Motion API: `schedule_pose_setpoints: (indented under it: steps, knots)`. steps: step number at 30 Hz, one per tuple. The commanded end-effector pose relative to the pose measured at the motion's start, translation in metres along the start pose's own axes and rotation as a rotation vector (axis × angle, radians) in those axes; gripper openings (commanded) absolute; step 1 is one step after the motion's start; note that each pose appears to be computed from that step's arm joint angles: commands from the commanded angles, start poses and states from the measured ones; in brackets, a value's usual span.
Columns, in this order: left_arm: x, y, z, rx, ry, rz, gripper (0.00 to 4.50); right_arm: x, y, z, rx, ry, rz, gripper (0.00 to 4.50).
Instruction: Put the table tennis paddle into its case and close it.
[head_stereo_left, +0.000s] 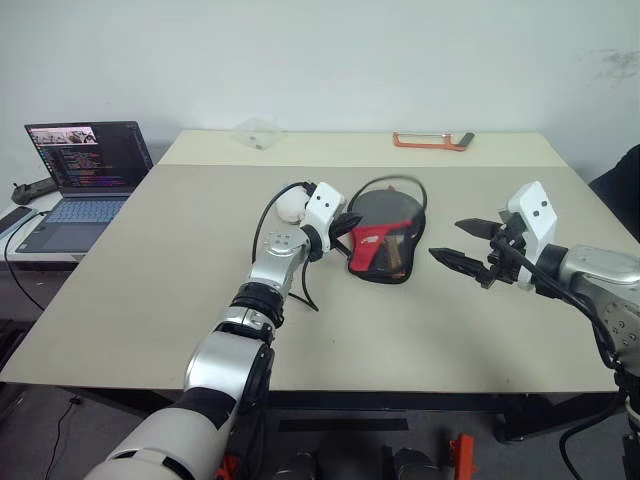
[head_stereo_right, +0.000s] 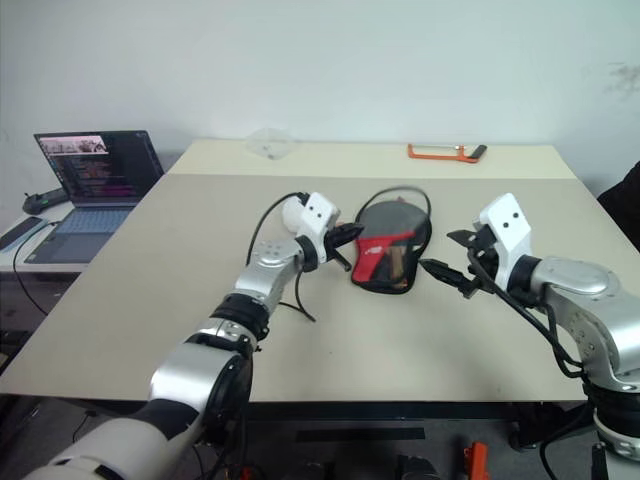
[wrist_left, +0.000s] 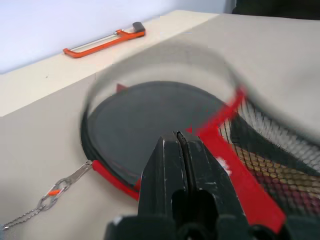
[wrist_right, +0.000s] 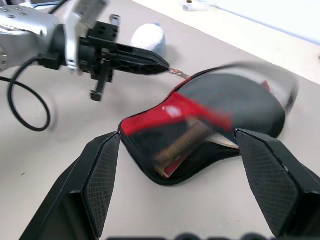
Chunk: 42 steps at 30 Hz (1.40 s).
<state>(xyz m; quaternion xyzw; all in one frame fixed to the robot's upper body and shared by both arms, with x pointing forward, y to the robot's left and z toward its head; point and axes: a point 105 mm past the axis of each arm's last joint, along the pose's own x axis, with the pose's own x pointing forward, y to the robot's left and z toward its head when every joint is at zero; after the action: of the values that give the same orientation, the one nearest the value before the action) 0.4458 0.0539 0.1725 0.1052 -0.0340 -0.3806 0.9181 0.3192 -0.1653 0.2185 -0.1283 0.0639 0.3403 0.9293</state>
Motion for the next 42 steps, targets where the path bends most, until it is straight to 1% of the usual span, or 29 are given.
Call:
schedule_pose_setpoints:
  steps: [1,5,8,13,16,20,23,27,32,39,42]
  knots:
    - [-0.020,0.018,0.032,0.033,-0.131,-0.034,0.06,0.006,-0.017,-0.008,0.046,0.024,-0.085,3.97]
    - [-0.044,0.028,0.040,0.025,-0.169,-0.078,0.06,0.014,-0.039,-0.014,0.126,0.023,-0.195,3.97]
    - [-0.068,0.025,0.039,0.033,-0.169,-0.138,0.00,0.030,-0.048,-0.014,0.184,0.003,-0.235,4.48]
    - [-0.095,0.023,0.038,-0.032,-0.177,-0.142,0.00,0.068,-0.040,-0.021,0.253,0.011,-0.221,4.48]
    - [-0.109,0.024,0.032,-0.046,-0.149,-0.125,0.00,0.088,-0.041,-0.033,0.330,0.031,-0.245,4.48]
    - [-0.127,0.020,0.029,-0.071,-0.120,-0.157,0.00,0.108,-0.039,-0.046,0.398,0.065,-0.252,4.48]
    - [-0.139,0.017,0.027,-0.077,-0.092,-0.184,0.00,0.122,-0.036,-0.049,0.431,0.074,-0.248,4.48]
    - [-0.146,0.013,0.029,-0.071,-0.080,-0.210,0.00,0.136,-0.031,-0.054,0.463,0.086,-0.233,4.48]
    - [-0.143,0.005,0.039,-0.071,-0.100,-0.256,0.00,0.149,-0.031,-0.061,0.453,0.120,-0.233,4.48]
    - [-0.139,0.005,0.041,-0.066,-0.103,-0.249,0.00,0.152,-0.035,-0.078,0.491,0.168,-0.256,4.48]
    - [-0.138,0.007,0.044,-0.062,-0.111,-0.238,0.00,0.150,-0.040,-0.071,0.478,0.130,-0.258,4.48]
